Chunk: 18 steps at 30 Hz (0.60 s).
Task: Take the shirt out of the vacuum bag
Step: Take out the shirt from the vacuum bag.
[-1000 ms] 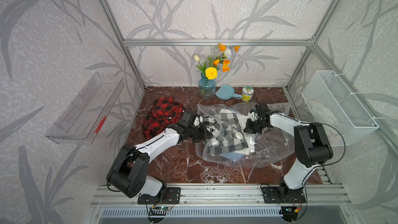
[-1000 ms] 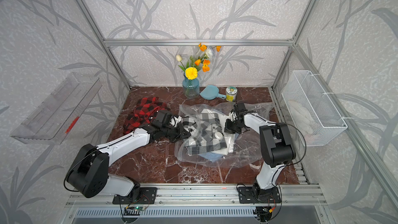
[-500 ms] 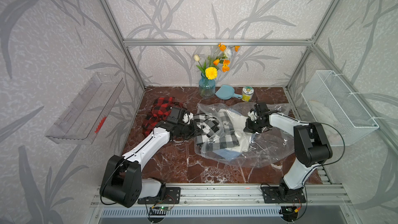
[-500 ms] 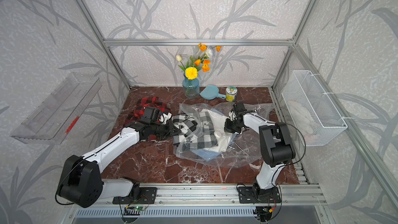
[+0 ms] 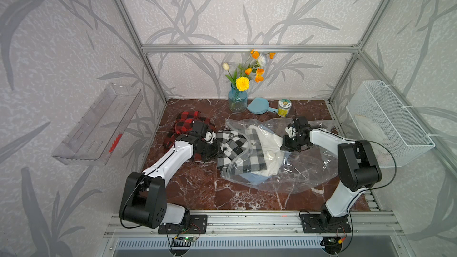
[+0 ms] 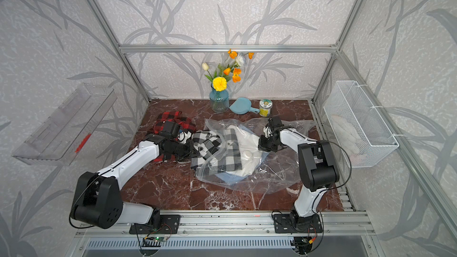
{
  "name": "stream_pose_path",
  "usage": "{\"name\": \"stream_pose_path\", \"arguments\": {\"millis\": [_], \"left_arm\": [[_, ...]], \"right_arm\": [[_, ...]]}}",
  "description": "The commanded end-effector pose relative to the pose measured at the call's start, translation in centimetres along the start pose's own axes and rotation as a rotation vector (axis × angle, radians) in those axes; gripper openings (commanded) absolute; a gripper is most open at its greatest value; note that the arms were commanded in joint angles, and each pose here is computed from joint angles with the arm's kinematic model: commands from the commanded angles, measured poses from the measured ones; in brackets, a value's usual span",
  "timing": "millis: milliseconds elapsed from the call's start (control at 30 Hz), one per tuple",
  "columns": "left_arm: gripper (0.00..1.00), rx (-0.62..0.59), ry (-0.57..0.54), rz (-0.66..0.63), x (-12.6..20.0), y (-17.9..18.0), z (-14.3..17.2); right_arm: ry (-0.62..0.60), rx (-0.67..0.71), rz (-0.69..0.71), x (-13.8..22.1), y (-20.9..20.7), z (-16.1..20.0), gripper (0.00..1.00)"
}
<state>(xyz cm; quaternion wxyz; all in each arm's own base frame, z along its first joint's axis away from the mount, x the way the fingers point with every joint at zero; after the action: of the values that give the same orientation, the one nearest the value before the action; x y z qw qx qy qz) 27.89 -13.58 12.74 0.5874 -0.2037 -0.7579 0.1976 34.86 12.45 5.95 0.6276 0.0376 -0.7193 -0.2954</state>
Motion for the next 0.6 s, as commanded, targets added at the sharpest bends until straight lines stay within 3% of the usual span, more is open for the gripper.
{"name": "stream_pose_path", "arguments": {"millis": [0,300,433,567], "left_arm": [[0.00,0.010,0.033,-0.150,1.0,2.8,0.7],[0.00,0.028,0.043,-0.093,-1.1,2.5,0.9],[0.00,0.025,0.038,-0.043,-1.9,1.2,1.1],[0.00,0.016,0.046,-0.018,-3.4,-0.1,1.6]], "right_arm": [[-0.012,-0.044,0.160,-0.4,-3.6,-0.6,0.00],[-0.044,0.033,-0.027,2.0,0.9,-0.6,0.00],[-0.059,0.117,-0.104,4.9,4.3,1.1,0.00],[-0.028,0.126,-0.098,4.9,5.5,3.5,0.00]]}}
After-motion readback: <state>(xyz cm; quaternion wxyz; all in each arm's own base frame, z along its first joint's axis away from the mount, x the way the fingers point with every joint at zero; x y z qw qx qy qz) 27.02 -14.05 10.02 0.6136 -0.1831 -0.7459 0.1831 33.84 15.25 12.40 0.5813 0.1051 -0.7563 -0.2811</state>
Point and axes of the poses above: each gripper's point midway between its finger pads, its own x axis back along the fingers, its own y axis along the line the jaws close on, z = x × y, the point moved 2 cm from there along x, back along the fingers, and after that the axes turned 13 degrees about -x, right-handed, at the moved point
